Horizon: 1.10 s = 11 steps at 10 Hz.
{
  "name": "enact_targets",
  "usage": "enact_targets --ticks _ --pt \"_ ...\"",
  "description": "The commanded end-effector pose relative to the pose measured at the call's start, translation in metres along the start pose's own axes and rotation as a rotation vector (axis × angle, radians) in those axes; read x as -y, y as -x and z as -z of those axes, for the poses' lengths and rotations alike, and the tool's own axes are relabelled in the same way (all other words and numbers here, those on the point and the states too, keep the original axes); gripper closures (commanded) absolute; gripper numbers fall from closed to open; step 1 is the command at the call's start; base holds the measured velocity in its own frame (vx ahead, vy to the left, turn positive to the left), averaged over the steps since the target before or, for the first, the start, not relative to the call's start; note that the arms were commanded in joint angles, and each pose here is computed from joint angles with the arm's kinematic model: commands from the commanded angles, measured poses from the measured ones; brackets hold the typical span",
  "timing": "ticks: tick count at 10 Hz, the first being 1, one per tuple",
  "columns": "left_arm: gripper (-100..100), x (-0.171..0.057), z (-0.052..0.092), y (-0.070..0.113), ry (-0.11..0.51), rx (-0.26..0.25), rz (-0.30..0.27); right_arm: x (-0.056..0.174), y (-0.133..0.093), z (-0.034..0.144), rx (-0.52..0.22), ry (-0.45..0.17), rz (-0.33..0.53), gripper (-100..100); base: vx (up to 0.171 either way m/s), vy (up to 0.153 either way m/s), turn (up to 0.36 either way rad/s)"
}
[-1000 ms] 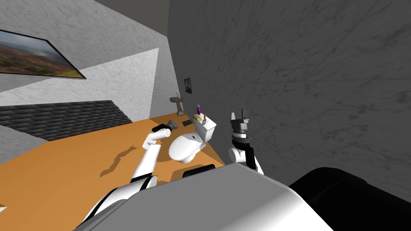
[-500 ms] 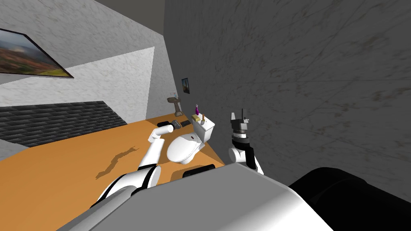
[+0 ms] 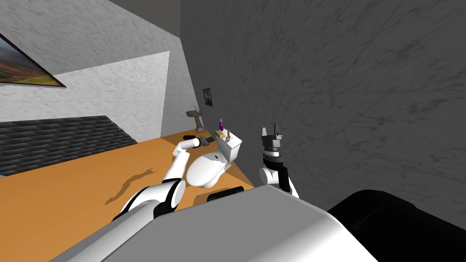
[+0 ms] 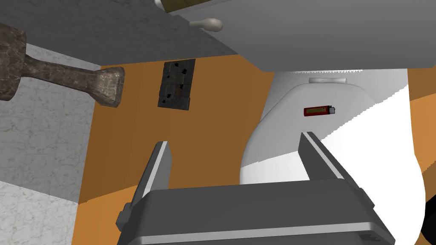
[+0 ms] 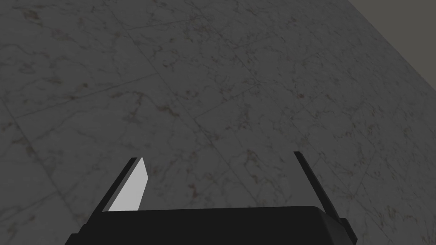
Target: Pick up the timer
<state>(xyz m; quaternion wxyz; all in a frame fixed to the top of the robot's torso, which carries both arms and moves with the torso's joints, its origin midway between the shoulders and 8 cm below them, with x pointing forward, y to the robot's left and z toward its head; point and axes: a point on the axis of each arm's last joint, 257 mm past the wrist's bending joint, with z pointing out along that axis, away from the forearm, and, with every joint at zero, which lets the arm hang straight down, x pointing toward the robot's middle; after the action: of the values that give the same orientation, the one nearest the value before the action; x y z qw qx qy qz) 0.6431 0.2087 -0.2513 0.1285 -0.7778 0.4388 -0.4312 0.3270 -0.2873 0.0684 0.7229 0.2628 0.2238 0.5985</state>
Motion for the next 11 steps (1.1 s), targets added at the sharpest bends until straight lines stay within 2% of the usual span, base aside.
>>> enact_targets --ticks 1,2,3,4,5,6,7,8,9,10,11 --pt "-100 -0.010 -0.004 -0.012 0.062 0.003 0.031 0.000 0.000 0.000 0.000 0.000 0.000 0 0.030 -0.018 -0.100" --pt "-100 -0.018 -0.008 -0.004 0.083 0.021 0.038 0.000 0.000 0.000 0.000 0.000 0.000 0 0.027 -0.017 -0.061" --pt "-100 -0.018 -0.008 -0.004 0.083 0.021 0.038 0.000 0.000 0.000 0.000 0.000 0.000 0 0.010 -0.011 0.015" --pt "-100 -0.026 -0.009 -0.016 0.132 0.023 0.061 0.000 0.000 0.000 0.000 0.000 0.000 0 0.022 -0.020 -0.092" --pt "-100 -0.031 -0.011 -0.011 0.144 0.034 0.066 0.000 0.000 0.000 0.000 0.000 0.000 0 0.024 -0.017 -0.072" --pt "-100 -0.038 -0.011 -0.023 0.189 0.037 0.088 0.000 0.000 0.000 0.000 0.000 0.000 0 0.036 -0.020 -0.098" --pt "-100 -0.044 -0.013 -0.017 0.202 0.049 0.093 0.000 0.000 0.000 0.000 0.000 0.000 0 0.030 -0.016 -0.047" --pt "-100 -0.050 -0.012 -0.030 0.243 0.052 0.112 0.000 0.000 0.000 0.000 0.000 0.000 0 0.037 -0.032 -0.088" --pt "-100 -0.056 -0.014 -0.024 0.257 0.066 0.119 0.000 0.000 0.000 0.000 0.000 0.000 0 0.039 -0.028 -0.065" --pt "-100 -0.060 -0.012 -0.037 0.293 0.067 0.135 0.000 0.000 0.000 0.000 0.000 0.000 0 0.046 -0.028 -0.087" --pt "-100 -0.067 -0.014 -0.030 0.308 0.083 0.142 0.000 0.000 0.000 0.000 0.000 0.000 0 0.037 -0.018 -0.049"
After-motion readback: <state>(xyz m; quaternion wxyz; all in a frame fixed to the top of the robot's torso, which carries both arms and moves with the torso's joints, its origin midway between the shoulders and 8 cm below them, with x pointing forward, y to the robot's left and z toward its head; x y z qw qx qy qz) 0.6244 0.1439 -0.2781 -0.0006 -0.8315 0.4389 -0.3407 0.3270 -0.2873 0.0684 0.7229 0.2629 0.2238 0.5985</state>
